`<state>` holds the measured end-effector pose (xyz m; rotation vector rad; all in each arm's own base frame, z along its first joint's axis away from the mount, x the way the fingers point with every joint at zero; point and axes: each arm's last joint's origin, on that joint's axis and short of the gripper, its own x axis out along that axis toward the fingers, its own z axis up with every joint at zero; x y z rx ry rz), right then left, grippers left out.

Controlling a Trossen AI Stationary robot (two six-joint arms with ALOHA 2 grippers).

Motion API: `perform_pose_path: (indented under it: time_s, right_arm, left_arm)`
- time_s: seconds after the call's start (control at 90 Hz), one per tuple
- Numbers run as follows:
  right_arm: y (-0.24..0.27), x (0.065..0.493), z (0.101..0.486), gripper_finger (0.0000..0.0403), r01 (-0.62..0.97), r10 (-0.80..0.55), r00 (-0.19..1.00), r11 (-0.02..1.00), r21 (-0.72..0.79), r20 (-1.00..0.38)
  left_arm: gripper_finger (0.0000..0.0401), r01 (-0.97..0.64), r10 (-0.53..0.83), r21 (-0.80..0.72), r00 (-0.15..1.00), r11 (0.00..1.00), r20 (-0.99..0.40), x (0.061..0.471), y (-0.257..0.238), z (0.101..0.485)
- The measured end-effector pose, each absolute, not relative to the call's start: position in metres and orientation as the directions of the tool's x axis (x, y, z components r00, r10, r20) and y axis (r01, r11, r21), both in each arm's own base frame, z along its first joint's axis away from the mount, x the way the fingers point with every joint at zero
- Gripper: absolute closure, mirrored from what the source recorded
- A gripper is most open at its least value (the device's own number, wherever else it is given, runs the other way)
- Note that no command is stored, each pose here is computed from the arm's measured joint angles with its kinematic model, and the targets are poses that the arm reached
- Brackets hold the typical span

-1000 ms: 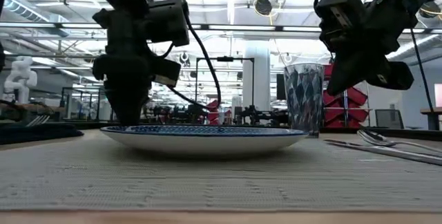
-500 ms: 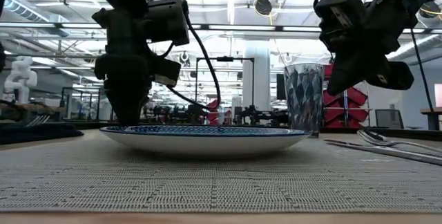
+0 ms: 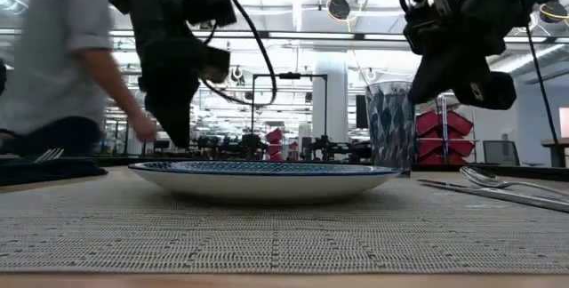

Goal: Set table place
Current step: Adjust the gray placemat

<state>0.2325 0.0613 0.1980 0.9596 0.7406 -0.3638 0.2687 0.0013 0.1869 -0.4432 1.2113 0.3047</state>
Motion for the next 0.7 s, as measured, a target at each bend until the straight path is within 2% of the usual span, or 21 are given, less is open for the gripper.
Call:
perform_pose_path:
  time_s: [0.111,0.322,0.489,0.7]
  right_arm:
    - [0.061,0.231,0.205,0.0403,0.556,0.050,0.729,0.539,0.633,-0.683]
    - [0.059,0.222,0.220,0.0403,0.511,0.058,0.768,0.544,0.666,-0.637]
    - [0.056,0.214,0.225,0.0403,0.516,0.055,0.761,0.551,0.656,-0.646]
    - [0.054,0.205,0.222,0.0403,0.563,0.041,0.712,0.562,0.605,-0.701]
  left_arm:
    - [0.0341,-0.532,0.063,-0.111,0.298,0.839,-0.953,0.252,0.003,0.202]
    - [0.0341,-0.641,0.120,-0.014,0.165,0.767,-0.979,0.210,-0.004,0.225]
    - [0.0341,-0.687,0.094,0.002,0.098,0.727,-0.991,0.189,-0.012,0.218]
    - [0.0341,-0.724,-0.006,-0.015,0.015,0.689,-1.000,0.177,-0.023,0.199]
